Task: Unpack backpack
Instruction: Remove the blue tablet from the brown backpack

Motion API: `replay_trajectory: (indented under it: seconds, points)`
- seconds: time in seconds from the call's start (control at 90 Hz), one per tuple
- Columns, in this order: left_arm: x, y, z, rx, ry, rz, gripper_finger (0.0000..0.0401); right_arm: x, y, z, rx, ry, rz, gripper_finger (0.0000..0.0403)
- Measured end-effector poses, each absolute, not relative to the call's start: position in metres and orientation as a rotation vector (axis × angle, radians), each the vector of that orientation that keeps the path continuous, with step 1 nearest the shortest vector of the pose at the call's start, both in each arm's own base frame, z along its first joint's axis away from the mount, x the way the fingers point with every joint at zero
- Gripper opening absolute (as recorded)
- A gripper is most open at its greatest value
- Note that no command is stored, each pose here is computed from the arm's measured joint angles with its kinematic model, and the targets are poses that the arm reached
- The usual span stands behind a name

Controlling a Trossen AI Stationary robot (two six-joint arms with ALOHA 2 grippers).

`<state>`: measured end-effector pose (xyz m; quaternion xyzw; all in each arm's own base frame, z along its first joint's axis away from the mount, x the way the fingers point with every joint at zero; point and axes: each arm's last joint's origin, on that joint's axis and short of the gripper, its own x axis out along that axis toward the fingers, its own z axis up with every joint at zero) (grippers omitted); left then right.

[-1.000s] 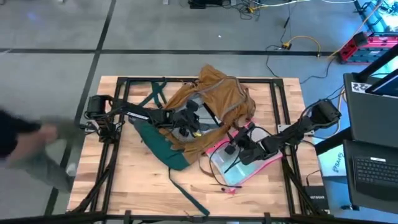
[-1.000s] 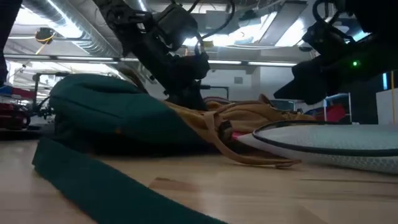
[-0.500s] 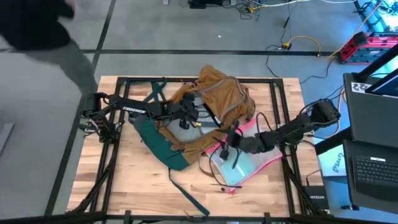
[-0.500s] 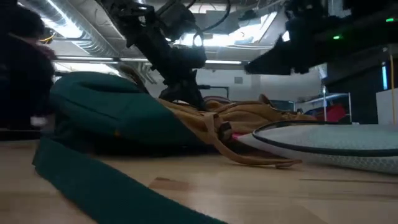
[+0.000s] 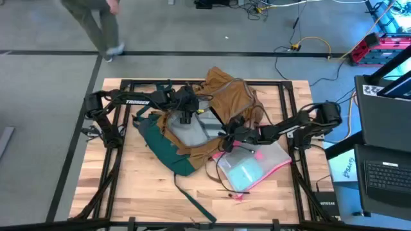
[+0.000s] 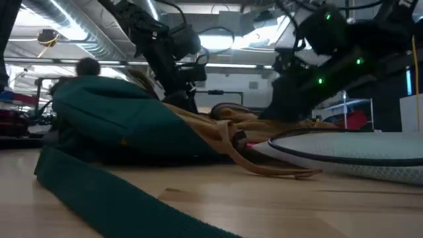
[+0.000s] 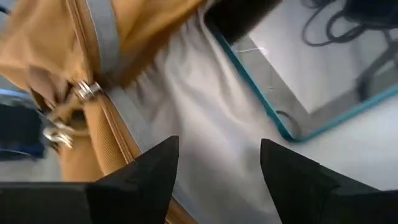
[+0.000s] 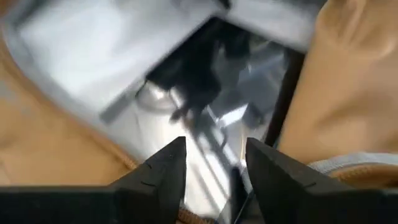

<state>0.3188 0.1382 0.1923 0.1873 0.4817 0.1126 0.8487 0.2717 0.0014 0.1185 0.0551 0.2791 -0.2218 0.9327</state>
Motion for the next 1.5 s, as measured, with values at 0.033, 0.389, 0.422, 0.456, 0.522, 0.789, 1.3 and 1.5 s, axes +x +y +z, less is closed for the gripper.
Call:
replay_trajectory:
  seconds: [0.033,0.389,0.422,0.456,0.522,0.789,1.3,1.5]
  points:
    - [0.317,0.14,0.192,0.368,1.015,0.218,0.0213,0.273,0.001,0.116,0.117,0.576,-0.453,0.0154]
    - [0.311,0.145,0.19,0.121,0.917,-0.028,0.0214,0.283,-0.001,0.103,0.145,0.61,-0.443,0.0154]
    - [0.311,0.143,0.19,0.115,0.91,-0.049,0.0214,0.284,-0.001,0.103,0.144,0.611,-0.44,0.0154]
    - [0.312,0.141,0.19,0.113,0.911,-0.06,0.0214,0.285,0.0,0.104,0.141,0.613,-0.434,0.0154]
    - [0.313,0.138,0.19,0.111,0.907,-0.078,0.0214,0.286,0.0,0.105,0.13,0.617,-0.424,0.0154]
    - [0.314,0.133,0.189,0.109,0.932,-0.044,0.0214,0.287,0.0,0.105,0.131,0.618,-0.412,0.0154]
    - [0.3,0.161,0.181,-0.185,0.911,-0.037,0.0214,0.288,0.001,0.103,0.13,0.613,-0.405,0.0154]
    - [0.314,0.152,0.159,-0.227,0.931,-0.106,0.0214,0.29,-0.001,0.102,0.121,0.599,-0.393,0.0154]
